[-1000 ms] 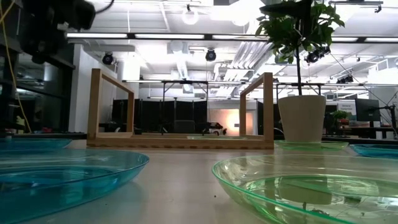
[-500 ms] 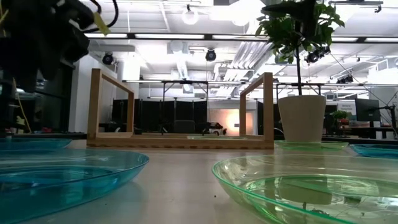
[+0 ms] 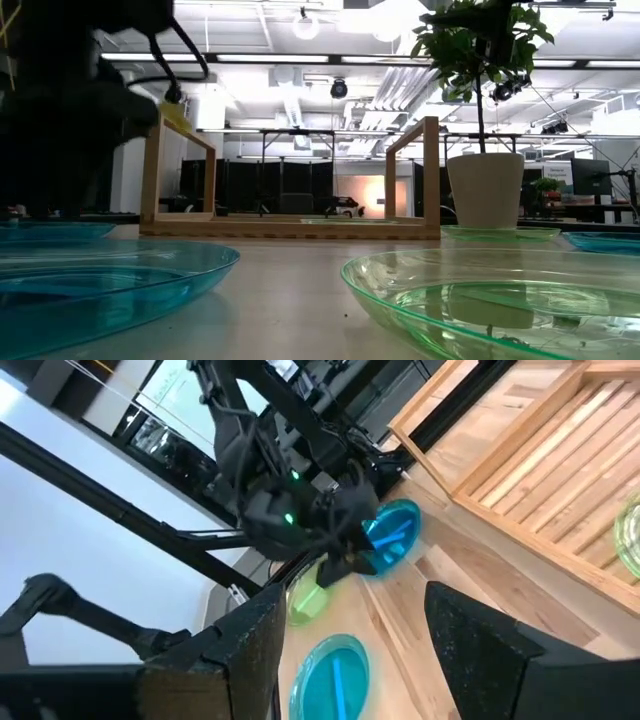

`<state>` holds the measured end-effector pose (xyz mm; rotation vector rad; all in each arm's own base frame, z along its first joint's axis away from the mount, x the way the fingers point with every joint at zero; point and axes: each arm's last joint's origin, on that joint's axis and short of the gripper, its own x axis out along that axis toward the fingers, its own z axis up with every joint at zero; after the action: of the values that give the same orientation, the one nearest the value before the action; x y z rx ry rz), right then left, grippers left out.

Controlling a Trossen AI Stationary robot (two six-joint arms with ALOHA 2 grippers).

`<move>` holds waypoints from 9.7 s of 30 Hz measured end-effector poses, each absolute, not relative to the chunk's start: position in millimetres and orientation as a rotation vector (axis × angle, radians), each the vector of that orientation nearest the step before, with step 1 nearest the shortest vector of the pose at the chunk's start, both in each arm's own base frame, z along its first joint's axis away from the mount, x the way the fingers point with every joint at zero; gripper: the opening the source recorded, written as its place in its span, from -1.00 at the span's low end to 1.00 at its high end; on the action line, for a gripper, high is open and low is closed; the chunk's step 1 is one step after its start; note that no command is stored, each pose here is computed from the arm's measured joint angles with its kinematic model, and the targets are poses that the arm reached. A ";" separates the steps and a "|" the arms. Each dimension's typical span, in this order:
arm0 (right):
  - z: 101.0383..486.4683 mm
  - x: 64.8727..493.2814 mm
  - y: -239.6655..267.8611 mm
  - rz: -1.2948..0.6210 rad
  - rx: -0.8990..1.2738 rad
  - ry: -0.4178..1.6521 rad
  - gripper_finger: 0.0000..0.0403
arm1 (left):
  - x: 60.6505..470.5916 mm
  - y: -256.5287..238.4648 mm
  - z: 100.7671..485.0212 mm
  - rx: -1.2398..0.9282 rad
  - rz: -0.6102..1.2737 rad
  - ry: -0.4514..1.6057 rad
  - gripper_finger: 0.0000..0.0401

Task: Place and stack plates onto a shelf
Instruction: Put the top left transparent blue plate on the shelf, then stack the top transparent green plate on top of the transparent green plate on the shelf

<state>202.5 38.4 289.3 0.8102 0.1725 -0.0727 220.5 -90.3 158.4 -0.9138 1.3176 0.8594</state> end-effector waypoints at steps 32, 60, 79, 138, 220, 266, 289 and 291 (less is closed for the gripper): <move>287.9 202.3 38.3 -0.082 0.810 0.185 0.11 | 219.9 -96.2 251.8 -0.669 0.250 1.251 -0.98; 285.9 201.8 36.9 -0.129 0.800 0.187 0.11 | 338.5 69.2 231.7 -0.058 0.522 1.397 -1.00; 284.4 201.5 36.7 -0.139 0.795 0.199 0.11 | 358.6 61.0 184.4 -0.037 0.551 1.490 -0.75; 213.7 130.6 32.0 -1.029 1.199 0.935 0.11 | 192.6 0.5 309.2 -0.620 0.079 -0.066 -0.35; 259.4 205.0 61.6 -0.380 1.111 0.931 -1.00 | 192.7 0.8 308.0 -0.626 0.094 -0.060 -0.35; 198.3 367.6 8.7 -1.615 0.926 0.147 -1.00 | 168.6 1.6 327.2 -0.574 0.074 -0.180 -0.35; 196.3 370.0 -28.4 -1.641 0.881 0.328 -0.87 | 168.6 1.5 327.2 -0.574 0.073 -0.180 -0.35; 196.3 370.1 -28.2 -1.640 0.882 0.328 -0.79 | 168.6 1.5 327.2 -0.574 0.073 -0.180 -0.35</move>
<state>370.1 -28.2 196.3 0.8818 0.3281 -1.6398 168.6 1.5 327.2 -0.5737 -0.1802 0.0734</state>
